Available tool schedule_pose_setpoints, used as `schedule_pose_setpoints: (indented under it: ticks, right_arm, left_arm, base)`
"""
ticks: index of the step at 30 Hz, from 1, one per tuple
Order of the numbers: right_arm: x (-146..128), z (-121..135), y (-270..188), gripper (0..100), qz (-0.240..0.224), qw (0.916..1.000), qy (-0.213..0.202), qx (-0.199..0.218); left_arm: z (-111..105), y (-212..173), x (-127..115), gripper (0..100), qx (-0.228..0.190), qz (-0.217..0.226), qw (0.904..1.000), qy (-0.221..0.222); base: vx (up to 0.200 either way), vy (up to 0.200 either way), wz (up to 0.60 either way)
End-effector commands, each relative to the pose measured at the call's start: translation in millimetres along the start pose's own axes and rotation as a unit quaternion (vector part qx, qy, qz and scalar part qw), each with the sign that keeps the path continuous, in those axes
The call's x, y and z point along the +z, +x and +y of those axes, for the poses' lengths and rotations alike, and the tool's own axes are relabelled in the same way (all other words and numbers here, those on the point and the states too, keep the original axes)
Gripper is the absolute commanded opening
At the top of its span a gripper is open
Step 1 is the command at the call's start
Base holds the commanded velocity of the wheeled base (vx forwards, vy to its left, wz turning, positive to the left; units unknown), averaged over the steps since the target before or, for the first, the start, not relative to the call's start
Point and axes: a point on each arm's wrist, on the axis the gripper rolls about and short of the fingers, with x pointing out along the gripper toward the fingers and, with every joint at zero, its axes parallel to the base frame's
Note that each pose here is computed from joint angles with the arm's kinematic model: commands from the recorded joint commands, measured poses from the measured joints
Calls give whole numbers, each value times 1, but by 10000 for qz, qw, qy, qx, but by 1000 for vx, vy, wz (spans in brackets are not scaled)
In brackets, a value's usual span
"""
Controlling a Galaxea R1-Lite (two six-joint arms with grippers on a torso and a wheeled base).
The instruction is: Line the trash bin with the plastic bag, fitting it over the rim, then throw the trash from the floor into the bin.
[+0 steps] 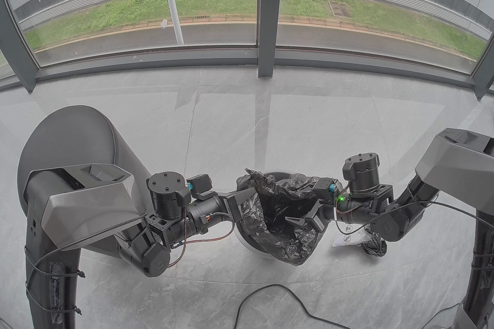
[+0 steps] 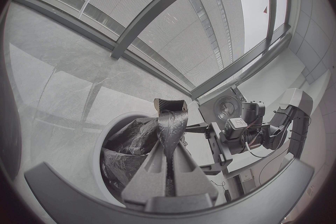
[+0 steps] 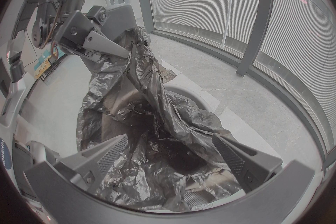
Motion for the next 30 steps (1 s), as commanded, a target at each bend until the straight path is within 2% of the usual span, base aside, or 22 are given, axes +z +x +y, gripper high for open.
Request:
schedule_pose_setpoints:
  ticks: [1, 5, 10, 16, 17, 25, 30]
  right_arm:
    - [3, -4, 31, 100, -84, 9996, -50, -258]
    - [4, -14, 28, 100, -120, 9989, -16, -459]
    - [8, -44, 17, 100, -314, 9957, 60, -870]
    - [12, -60, 22, 100, -493, 9932, 56, -1052]
    - [12, -61, 22, 0, -503, 9932, 53, -1049]
    - [16, -63, 31, 0, -608, 9921, 70, -1091]
    - [14, -63, 51, 0, -787, 9902, 86, -1151]
  left_arm:
    - [-3, -3, 2, 0, -12, -6, 10000, 1]
    - [-2, -4, 0, 0, 12, 20, 10000, 1]
    - [11, -8, -1, 0, 126, 22, 9999, -16]
    - [16, -8, -3, 0, 166, 30, 9999, -32]
    - [15, -7, -3, 0, 159, 34, 9999, -31]
    - [20, -4, -7, 0, 186, 66, 9998, -51]
    - [33, 6, -3, 0, 217, -67, 9997, -14]
  base:
    - [0, 0, 0]
    - [0, 0, 0]
    - [0, 0, 0]
    - [0, 0, 0]
    - [0, 0, 0]
    - [0, 0, 0]
    - [0, 0, 0]
